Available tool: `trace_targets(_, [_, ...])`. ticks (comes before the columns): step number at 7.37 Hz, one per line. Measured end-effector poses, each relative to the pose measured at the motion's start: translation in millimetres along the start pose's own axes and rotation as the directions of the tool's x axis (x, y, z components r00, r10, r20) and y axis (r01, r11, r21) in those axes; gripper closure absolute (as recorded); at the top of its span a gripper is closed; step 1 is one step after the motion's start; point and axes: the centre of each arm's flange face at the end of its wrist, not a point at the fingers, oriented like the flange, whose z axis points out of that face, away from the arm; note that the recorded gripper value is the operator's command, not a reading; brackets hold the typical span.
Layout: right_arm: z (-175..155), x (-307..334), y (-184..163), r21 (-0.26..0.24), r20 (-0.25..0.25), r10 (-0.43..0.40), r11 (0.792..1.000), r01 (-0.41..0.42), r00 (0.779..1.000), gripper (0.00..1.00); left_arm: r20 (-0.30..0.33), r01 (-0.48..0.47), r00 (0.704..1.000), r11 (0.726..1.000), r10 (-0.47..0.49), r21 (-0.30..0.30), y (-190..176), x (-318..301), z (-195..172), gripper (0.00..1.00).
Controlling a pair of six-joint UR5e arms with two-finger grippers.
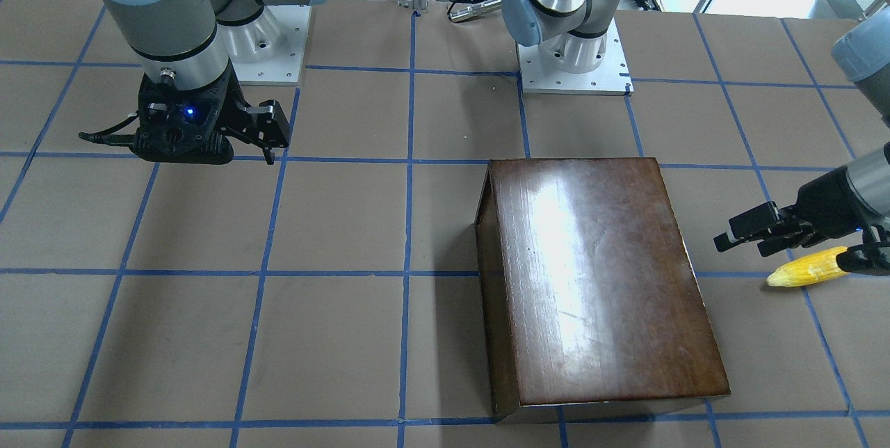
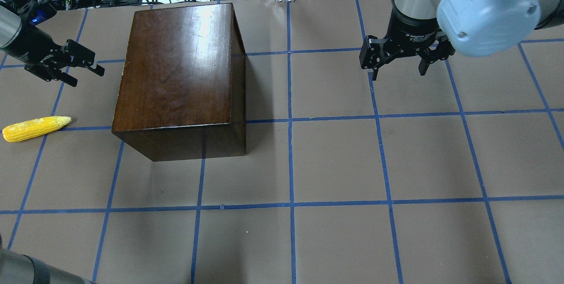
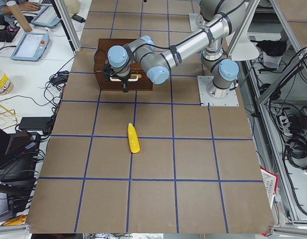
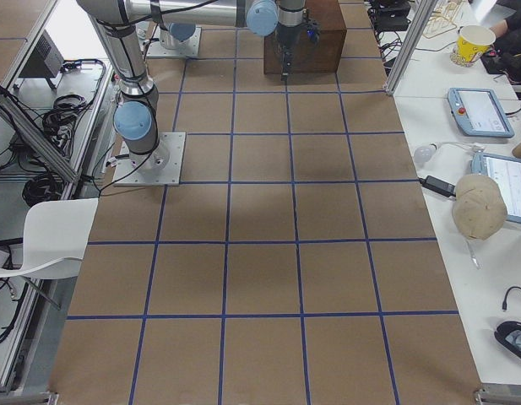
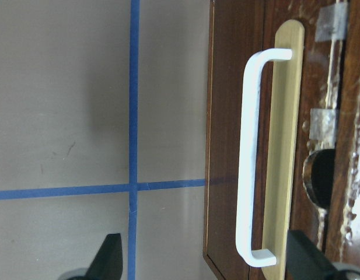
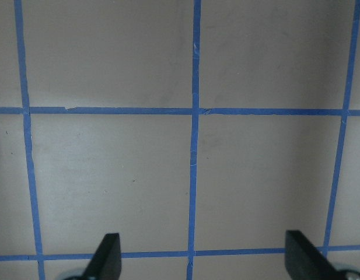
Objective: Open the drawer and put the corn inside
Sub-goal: 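Move the left gripper down beside the cabinet toward the white drawer handle, then close the left gripper on the white drawer handle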
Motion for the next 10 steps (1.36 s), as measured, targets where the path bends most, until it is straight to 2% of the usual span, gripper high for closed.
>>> trace_targets(3, [0.0,0.0,0.1,-0.001,0.000,0.000,1.000,0.000,1.000,0.00,-0.028,0.004,1.000,1.000,-0.003,0.021,-9.7,-5.6,11.4,0.00])
trace_targets(10, [0.0,0.0,0.1,0.000,0.000,0.000,1.000,0.000,1.000,0.00,-0.079,0.015,0.997,1.000,-0.014,0.009,-20.3,-13.7,36.9,0.00])
